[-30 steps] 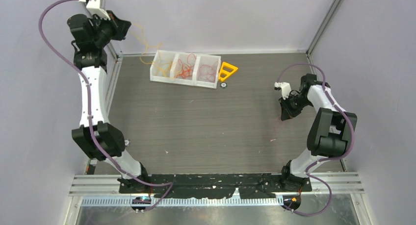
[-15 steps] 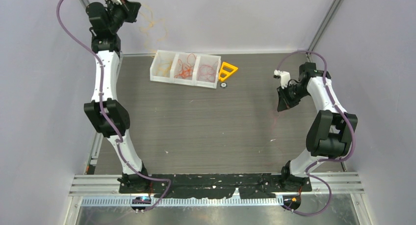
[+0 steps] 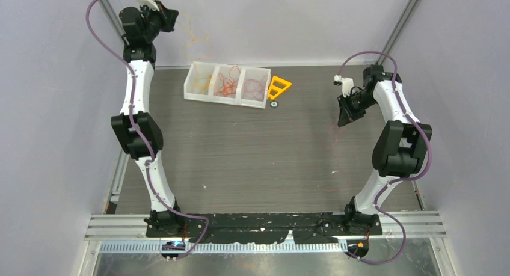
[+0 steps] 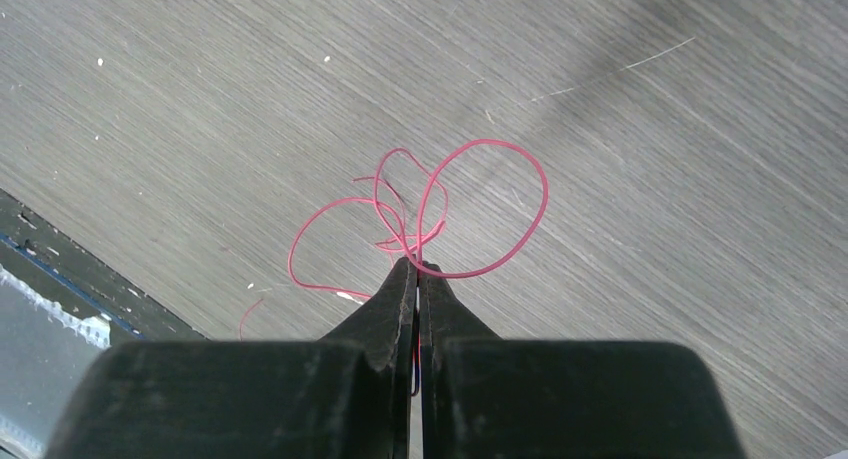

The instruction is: Untangle the cables

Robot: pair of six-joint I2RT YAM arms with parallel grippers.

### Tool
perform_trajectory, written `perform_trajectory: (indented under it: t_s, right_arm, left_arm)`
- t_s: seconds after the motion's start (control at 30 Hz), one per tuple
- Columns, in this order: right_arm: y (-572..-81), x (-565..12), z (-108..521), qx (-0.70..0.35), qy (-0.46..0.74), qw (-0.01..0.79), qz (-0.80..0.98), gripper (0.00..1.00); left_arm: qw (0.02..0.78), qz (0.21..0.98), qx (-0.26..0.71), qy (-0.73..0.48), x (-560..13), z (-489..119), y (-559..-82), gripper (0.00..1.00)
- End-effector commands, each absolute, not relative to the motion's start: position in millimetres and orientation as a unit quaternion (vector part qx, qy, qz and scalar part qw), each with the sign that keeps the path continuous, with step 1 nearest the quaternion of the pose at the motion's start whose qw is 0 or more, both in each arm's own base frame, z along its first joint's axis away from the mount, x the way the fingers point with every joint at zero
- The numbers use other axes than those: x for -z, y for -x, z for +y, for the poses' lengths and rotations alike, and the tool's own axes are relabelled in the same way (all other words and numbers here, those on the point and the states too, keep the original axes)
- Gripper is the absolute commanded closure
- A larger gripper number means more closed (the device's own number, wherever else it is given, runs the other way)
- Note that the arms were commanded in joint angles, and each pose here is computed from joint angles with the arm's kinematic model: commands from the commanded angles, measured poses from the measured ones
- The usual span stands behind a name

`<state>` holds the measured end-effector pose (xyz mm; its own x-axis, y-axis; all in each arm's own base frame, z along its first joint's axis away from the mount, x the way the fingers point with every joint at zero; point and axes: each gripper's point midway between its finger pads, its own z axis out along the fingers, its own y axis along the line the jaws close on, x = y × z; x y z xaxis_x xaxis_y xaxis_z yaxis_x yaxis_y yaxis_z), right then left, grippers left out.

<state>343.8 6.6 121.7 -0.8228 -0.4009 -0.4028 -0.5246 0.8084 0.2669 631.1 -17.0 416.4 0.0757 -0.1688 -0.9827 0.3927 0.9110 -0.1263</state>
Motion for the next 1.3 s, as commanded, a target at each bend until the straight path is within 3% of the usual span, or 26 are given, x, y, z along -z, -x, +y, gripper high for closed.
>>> perform_trajectory:
  t_s: [0.0,0.17,0.57,0.8,1.0,1.27]
  right_arm:
    - [-353,-135,8,-0.187,0.247,0.17,0.935,0.95]
    - [-359,-138,9,-0.188,0.249,0.169,0.935,0.95]
    - [-368,-132,7,-0.188,0.251,0.162,0.936,0.95]
    - [-368,-132,6,-0.187,0.253,0.16,0.936,0.95]
    - [-372,-134,9,-0.195,0.247,0.156,0.936,0.95]
    - [-365,-145,29,-0.211,0.252,0.161,0.93,0.95]
  left_arm:
    - [0.749,0.637,0.154,-0.096,-422,-12,-639,1.0]
    - [0.739,0.656,0.121,-0.099,-399,-5,-640,1.0]
    - [0.647,0.729,0.187,-0.118,-313,-42,-610,1.0]
    - [0.545,0.822,0.105,-0.125,-223,-36,-602,1.0]
    - [0.504,0.854,0.071,-0.109,-190,-30,-629,0.94]
    - [0.507,0.855,0.056,-0.092,-171,-24,-660,0.96]
